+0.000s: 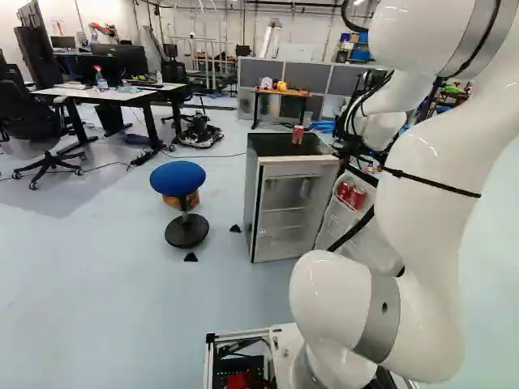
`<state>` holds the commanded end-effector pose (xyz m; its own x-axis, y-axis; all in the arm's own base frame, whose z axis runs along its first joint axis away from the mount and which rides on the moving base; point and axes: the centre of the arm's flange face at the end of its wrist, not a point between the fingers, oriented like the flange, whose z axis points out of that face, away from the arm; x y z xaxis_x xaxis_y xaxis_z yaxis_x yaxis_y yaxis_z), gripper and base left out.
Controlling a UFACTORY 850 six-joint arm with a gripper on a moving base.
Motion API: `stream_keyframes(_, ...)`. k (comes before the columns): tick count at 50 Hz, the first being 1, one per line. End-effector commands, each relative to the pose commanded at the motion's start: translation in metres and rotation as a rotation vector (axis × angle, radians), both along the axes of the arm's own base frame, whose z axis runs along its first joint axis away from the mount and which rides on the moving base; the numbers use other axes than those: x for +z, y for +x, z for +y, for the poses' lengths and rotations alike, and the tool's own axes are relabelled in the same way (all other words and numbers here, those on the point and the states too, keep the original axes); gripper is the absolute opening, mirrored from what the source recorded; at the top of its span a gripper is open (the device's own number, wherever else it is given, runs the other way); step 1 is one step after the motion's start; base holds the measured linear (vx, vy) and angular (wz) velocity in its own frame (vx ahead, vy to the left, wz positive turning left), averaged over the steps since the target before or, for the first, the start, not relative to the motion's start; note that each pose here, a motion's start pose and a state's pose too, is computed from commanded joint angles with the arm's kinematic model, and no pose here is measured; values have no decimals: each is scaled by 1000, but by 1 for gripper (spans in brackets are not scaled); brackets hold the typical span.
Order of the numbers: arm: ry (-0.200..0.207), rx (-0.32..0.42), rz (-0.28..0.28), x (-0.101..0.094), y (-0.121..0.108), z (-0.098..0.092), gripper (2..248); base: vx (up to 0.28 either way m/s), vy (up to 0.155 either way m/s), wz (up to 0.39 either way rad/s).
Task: Grab a drink from the fridge
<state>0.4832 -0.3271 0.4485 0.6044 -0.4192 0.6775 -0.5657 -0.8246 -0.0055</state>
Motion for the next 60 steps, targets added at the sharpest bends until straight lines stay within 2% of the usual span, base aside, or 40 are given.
stream_keyframes(16, -17, -47, -29, 17, -8, -25, 247, 0, 0, 0)
stream_keyframes(27, 1, -101, -46, 29, -16, -42, 247, 0, 0, 0)
stream_keyframes(37, 55, -168, -43, 26, -22, -57, 247, 0, 0, 0)
stream_keyframes(60, 220, -337, -54, 19, -35, -91, 247, 0, 0, 0)
